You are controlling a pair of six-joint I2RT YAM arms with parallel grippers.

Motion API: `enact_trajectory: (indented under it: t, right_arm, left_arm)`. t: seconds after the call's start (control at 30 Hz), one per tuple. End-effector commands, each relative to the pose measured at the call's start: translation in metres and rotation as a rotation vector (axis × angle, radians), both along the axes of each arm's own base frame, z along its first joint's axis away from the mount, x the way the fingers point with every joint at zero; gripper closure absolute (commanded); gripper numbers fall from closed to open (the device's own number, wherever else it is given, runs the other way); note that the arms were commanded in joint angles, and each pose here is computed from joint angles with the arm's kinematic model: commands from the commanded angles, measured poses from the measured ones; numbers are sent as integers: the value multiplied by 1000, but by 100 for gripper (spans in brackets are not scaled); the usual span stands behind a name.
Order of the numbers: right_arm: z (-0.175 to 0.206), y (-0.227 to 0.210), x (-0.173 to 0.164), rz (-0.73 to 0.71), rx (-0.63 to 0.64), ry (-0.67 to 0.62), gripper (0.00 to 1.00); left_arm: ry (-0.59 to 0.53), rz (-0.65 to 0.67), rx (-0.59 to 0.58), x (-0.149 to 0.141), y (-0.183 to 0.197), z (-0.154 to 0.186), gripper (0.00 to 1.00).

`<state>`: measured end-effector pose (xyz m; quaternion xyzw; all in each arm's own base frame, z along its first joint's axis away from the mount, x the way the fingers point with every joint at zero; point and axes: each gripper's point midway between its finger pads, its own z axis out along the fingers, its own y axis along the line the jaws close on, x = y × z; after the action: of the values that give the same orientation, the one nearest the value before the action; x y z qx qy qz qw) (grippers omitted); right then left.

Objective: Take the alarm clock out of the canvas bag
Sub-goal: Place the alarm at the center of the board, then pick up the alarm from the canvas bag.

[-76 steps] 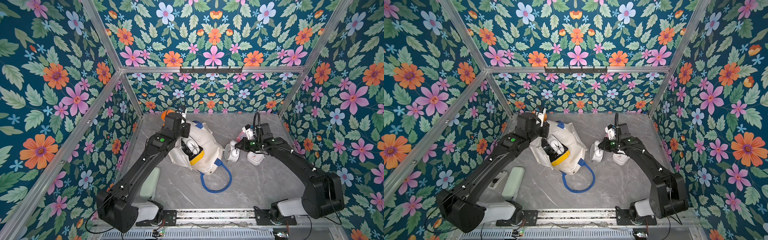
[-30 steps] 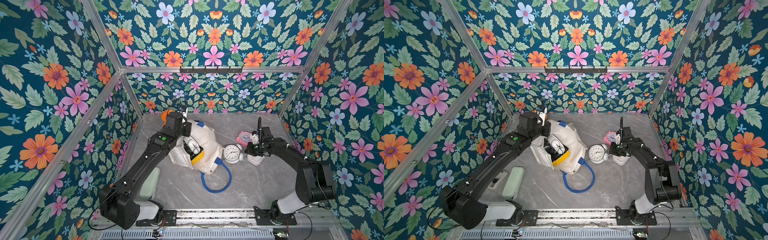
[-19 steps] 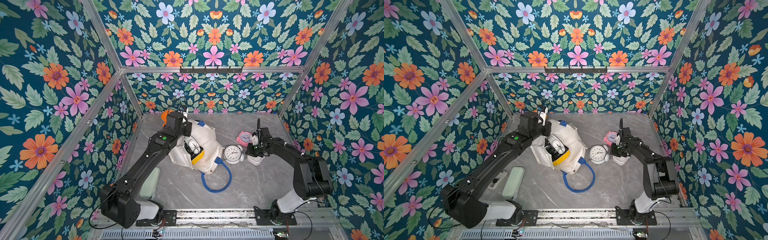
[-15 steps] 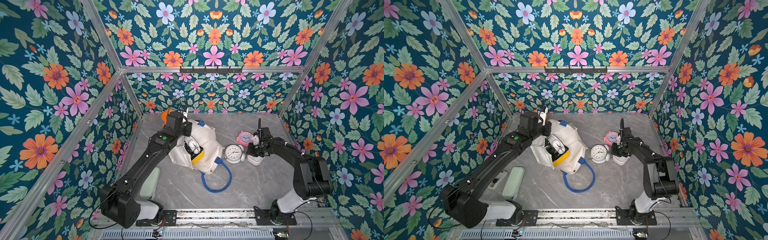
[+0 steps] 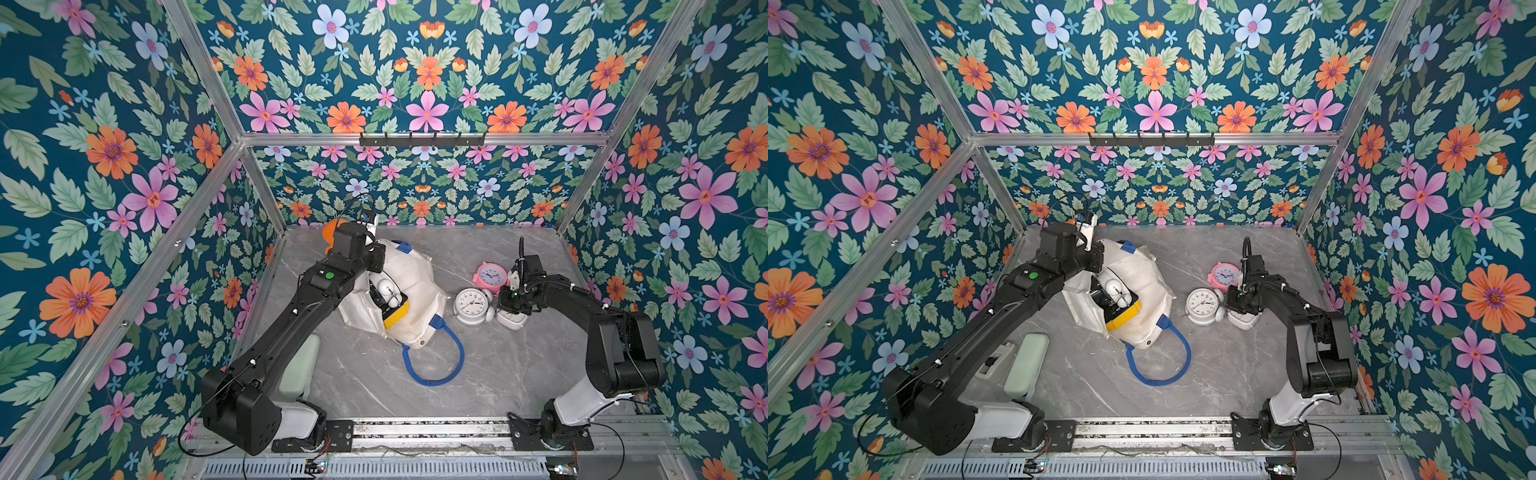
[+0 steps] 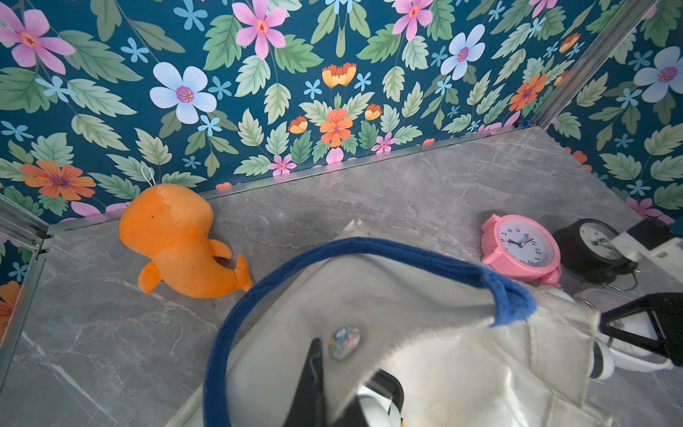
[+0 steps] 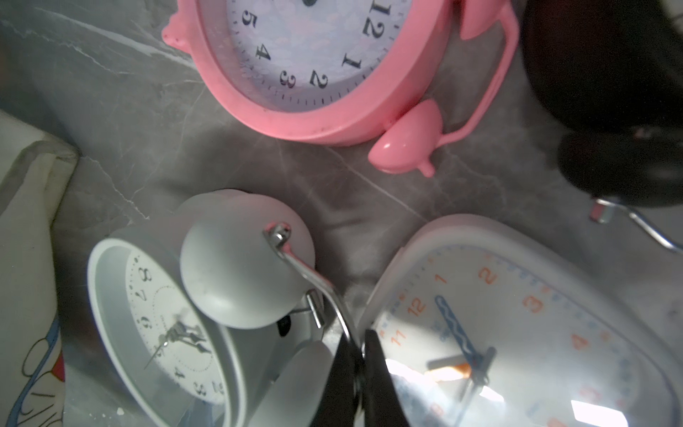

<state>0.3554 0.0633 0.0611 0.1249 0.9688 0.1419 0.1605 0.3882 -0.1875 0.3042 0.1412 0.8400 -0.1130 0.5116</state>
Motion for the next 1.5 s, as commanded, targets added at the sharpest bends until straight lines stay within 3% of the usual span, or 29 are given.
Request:
enact_trajectory:
  t: [0.0,0.2,0.33,0.7,1.0,1.27,1.47]
  right_arm:
    - [1,-5,-3,-21,-24,19,86]
    - [19,3,-3,10,21,-12,67]
    - [47,5,-1,18,33,-86,60]
    - [179,41,-11,140,170,-435,57]
    - [254,128,-42,413,283,-637,58]
    - [272,210,-72,648,328,-759,60]
    - [253,245,-79,712,339,-721,61]
  left_arm:
    - [-86,-19,-62,5,-7,28,100]
    - [-93,-41,-92,2,-11,35,100]
    - [-95,-46,-104,2,-13,37,100]
    - [-83,-79,-138,7,-24,38,100]
    - [-71,-96,-162,9,-30,36,100]
    - [-56,-109,-172,9,-34,32,100]
    - [-53,-119,-179,8,-35,31,100]
